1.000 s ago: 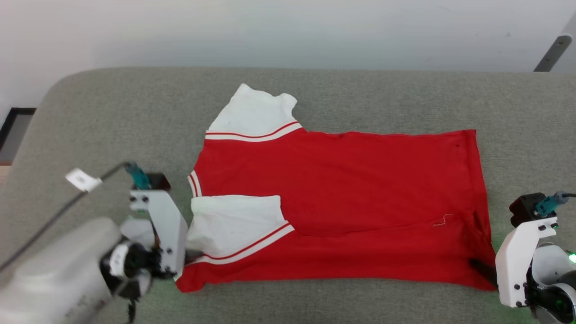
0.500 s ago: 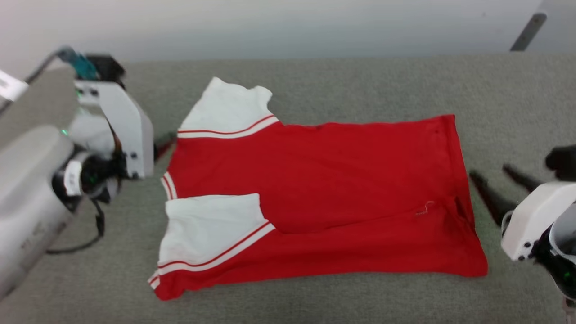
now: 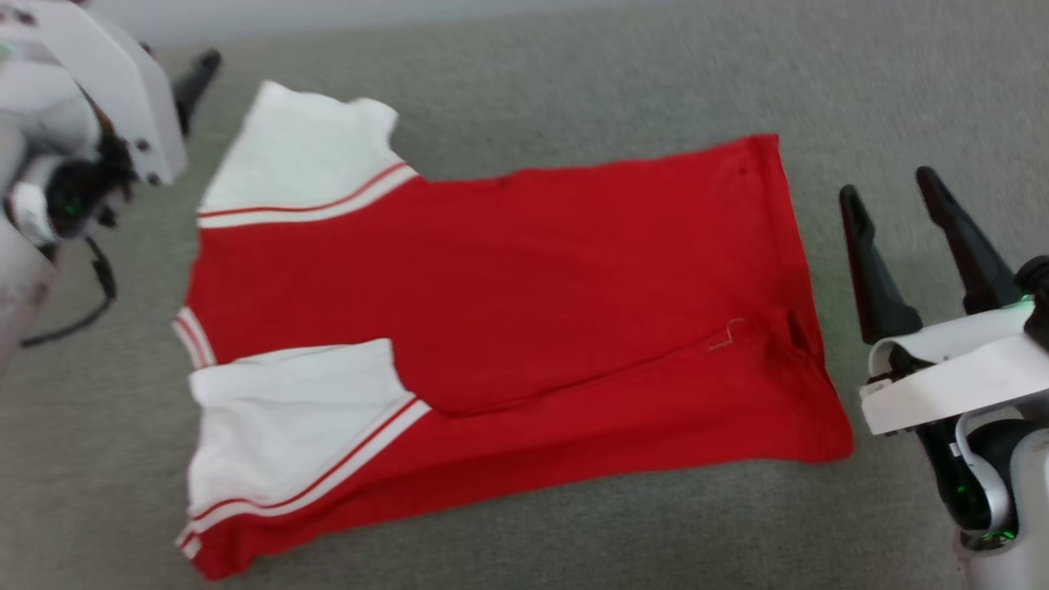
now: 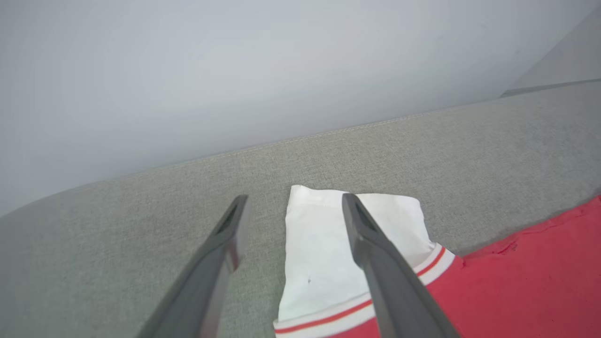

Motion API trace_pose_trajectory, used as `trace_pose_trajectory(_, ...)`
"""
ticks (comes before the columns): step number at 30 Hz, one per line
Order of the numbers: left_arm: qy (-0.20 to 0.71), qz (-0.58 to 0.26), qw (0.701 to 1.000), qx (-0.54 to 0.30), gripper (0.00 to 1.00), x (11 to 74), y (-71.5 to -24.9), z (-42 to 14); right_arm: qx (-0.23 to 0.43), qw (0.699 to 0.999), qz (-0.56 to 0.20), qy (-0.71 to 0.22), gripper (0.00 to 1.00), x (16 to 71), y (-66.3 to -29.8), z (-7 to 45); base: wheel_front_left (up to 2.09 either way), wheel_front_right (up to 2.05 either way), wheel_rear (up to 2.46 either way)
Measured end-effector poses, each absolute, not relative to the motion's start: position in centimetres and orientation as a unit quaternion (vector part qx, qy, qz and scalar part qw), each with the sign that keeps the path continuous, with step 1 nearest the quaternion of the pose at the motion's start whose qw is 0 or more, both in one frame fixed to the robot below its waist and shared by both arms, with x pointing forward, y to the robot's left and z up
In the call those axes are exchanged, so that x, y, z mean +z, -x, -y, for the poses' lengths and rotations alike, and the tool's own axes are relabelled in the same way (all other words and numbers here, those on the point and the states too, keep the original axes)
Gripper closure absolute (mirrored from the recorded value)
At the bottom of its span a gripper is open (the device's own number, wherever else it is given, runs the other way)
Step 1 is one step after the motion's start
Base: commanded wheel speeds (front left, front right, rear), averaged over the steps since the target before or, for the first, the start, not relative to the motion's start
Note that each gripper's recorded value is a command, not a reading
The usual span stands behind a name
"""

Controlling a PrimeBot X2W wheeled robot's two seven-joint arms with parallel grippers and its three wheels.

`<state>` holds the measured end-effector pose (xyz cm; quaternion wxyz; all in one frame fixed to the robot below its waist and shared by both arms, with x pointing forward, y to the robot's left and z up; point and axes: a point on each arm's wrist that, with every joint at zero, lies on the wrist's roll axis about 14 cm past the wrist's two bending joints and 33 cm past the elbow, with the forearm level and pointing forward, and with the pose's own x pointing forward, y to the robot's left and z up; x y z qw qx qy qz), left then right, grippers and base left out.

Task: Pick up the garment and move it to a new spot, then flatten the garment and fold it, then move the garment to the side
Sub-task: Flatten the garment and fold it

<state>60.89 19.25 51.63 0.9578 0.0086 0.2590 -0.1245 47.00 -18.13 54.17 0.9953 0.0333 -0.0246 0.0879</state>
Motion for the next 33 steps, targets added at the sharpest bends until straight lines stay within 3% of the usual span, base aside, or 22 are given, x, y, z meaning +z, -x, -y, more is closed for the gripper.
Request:
trace_pose_trajectory(7, -0.014, -0.313, 0.939, -0.138, 0.0, 47.3, -64.0, -18.4, 0.068, 0.997, -0.018, -0.038, 0.0, 50.4, -46.9, 19.0, 0.0, 0.0, 0.0)
trace_pose_trajectory(20, -0.003, -0.455, 0.883, -0.118, 0.0, 39.0, -65.3, -17.5, 0.039, 0.995, -0.086, -0.038, 0.0, 45.8, -46.4, 20.9, 0.0, 0.0, 0.0)
trace_pose_trajectory(21, 0.0, -0.459, 0.88, -0.12, 0.05, 38.7, -65.3, -17.2, 0.038, 0.994, -0.09, -0.038, 0.0, 45.6, -46.4, 21.0, 0.0, 0.0, 0.0)
trace_pose_trajectory(22, 0.01, -0.466, 0.877, -0.119, 0.65, 38.3, -65.3, -17.0, 0.038, 0.994, -0.098, -0.04, 0.0, 45.3, -46.4, 21.0, 0.0, 0.0, 0.0)
trace_pose_trajectory(23, 0.015, -0.473, 0.873, -0.117, 1.0, 38.1, -65.2, -17.0, 0.039, 0.993, -0.107, -0.041, 0.0, 45.1, -46.4, 21.0, 0.0, 0.0, 0.0)
trace_pose_trajectory(33, 0.025, -0.496, 0.859, -0.122, 1.0, 37.8, -64.7, -16.0, 0.078, 0.982, -0.169, -0.02, 0.0, 45.8, -49.3, 20.2, 0.0, 0.0, 0.0)
